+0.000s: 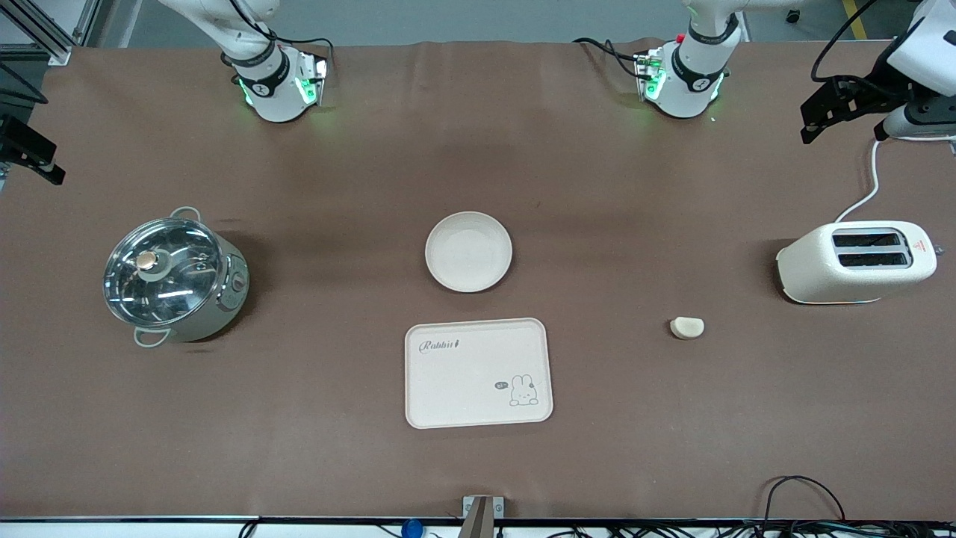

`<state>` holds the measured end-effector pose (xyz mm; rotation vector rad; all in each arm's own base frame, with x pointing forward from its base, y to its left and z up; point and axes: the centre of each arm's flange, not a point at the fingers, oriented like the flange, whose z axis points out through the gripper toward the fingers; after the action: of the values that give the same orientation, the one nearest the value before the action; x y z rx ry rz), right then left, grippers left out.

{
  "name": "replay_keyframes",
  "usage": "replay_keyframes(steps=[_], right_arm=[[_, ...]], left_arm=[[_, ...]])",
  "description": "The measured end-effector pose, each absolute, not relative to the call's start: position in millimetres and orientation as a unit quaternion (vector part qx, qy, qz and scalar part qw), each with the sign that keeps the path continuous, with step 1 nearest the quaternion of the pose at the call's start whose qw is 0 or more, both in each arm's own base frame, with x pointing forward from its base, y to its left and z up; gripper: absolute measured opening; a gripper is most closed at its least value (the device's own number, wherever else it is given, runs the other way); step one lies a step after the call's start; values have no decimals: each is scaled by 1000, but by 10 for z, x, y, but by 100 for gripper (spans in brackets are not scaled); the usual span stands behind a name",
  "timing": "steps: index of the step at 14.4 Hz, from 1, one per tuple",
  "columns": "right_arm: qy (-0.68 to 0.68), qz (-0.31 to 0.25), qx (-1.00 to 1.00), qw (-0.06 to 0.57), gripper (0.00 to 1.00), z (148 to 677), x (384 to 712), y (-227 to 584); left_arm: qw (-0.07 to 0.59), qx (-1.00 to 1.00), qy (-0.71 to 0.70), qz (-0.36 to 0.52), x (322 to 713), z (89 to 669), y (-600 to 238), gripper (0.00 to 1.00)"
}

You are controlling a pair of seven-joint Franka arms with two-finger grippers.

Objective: Place bun in plate and plate on tray

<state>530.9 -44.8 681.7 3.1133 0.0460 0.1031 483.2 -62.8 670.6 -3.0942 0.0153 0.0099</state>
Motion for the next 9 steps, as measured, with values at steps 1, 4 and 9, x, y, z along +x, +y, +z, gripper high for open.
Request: replay_keyframes(steps=[1, 4, 9], right_arm=[[14, 33, 999, 13, 100, 6817, 5309, -450], [13, 33, 999, 13, 100, 6815, 5309, -468], [17, 24, 1000, 2, 100, 6747, 5326, -417]], left_arm=[[24, -1000, 5, 3, 4832, 6707, -628, 100], [26, -1000, 5, 5, 4845, 6690, -623, 100], [29, -999, -1, 29, 5149, 6274, -607, 100]])
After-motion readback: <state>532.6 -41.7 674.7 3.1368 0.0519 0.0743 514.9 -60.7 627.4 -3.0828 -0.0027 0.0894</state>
